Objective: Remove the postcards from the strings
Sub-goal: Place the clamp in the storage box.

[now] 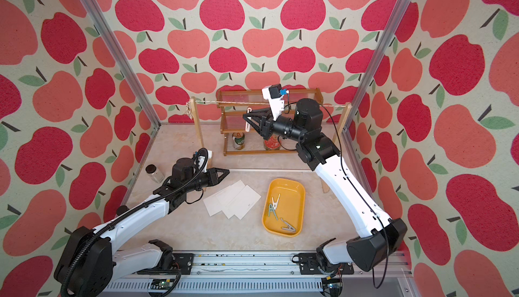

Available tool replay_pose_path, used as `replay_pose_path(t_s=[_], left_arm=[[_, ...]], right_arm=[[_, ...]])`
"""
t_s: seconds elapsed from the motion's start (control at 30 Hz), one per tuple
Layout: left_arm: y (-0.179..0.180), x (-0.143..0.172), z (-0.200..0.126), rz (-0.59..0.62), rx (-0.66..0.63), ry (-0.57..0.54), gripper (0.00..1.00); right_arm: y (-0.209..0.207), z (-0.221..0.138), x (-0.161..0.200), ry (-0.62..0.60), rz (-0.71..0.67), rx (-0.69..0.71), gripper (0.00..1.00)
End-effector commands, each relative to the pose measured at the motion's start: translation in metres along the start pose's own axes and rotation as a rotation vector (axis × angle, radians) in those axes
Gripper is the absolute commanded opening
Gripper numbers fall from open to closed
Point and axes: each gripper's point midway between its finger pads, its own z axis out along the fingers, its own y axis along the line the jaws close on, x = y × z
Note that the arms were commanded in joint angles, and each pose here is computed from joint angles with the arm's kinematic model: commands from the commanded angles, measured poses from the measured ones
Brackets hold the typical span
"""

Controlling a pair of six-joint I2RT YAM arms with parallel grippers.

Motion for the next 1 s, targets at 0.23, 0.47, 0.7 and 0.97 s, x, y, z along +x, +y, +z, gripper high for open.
replay_pose_path(t_s=[0.23,0.47,0.7,0.97], left_arm=[[-0.011,0.039,0.012,0.157,-0.025,0.231,0.5],[0.004,0.074,0.023,0.239,-0.168,0.41,0.56],[0.007,0.078,0.029,0.239,-0.168,0.37,0.57],[0.011,0.081,0.034,0.28,-0.184,0.377,0.59]], right_arm=[[0.002,-0.045,0.057,0.074,0.055,0.112,0.24],[-0.004,-0.062,0.088,0.11,0.099,0.181,0.24],[-0.019,-0.079,0.143,0.195,0.211,0.283,0.24],[-0.046,-0.103,0.233,0.346,0.341,0.439,0.25]])
